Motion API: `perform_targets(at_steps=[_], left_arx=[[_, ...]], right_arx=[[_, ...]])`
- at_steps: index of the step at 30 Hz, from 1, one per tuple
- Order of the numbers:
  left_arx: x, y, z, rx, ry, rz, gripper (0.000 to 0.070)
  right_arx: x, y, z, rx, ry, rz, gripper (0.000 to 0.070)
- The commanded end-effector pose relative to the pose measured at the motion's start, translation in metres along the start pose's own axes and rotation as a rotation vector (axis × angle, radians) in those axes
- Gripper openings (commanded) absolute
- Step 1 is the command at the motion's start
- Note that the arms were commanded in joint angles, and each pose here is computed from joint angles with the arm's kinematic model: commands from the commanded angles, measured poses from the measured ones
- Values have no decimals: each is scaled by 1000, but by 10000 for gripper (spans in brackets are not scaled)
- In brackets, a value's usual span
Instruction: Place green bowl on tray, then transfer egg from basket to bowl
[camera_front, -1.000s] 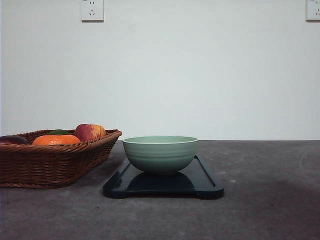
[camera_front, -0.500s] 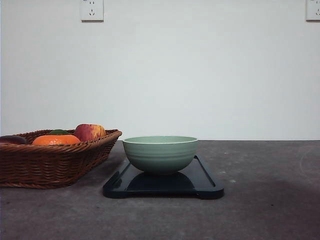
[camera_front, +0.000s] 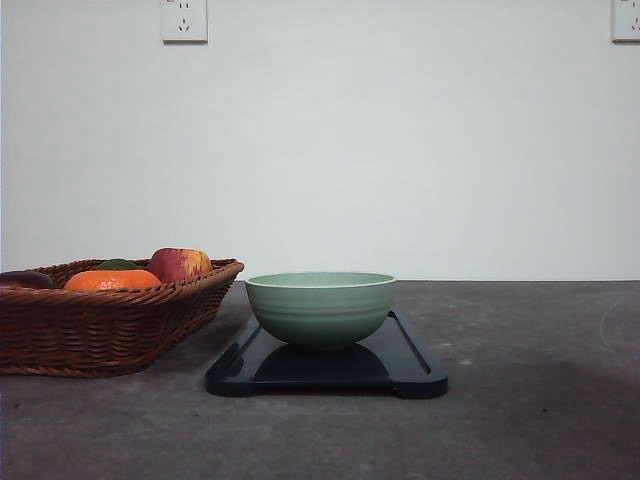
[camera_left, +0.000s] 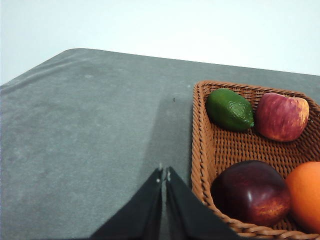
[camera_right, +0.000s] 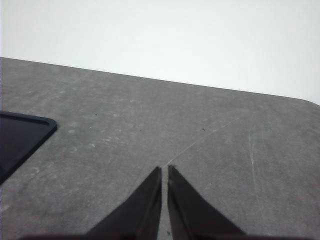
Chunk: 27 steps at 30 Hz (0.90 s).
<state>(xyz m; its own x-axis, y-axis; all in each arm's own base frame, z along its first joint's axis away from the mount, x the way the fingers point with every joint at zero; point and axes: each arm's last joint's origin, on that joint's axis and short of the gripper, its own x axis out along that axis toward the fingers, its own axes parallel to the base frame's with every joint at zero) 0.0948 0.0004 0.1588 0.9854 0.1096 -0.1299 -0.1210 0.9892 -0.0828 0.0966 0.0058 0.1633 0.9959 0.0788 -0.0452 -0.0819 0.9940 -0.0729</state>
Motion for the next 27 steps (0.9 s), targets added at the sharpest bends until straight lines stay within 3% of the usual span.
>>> perform_targets(at_steps=[1, 27], left_arx=[[2, 0, -5, 10, 7, 0, 0], [2, 0, -5, 10, 7, 0, 0]], right_arx=[[0, 0, 0, 10, -9, 1, 15], [0, 0, 0, 10, -9, 1, 15]])
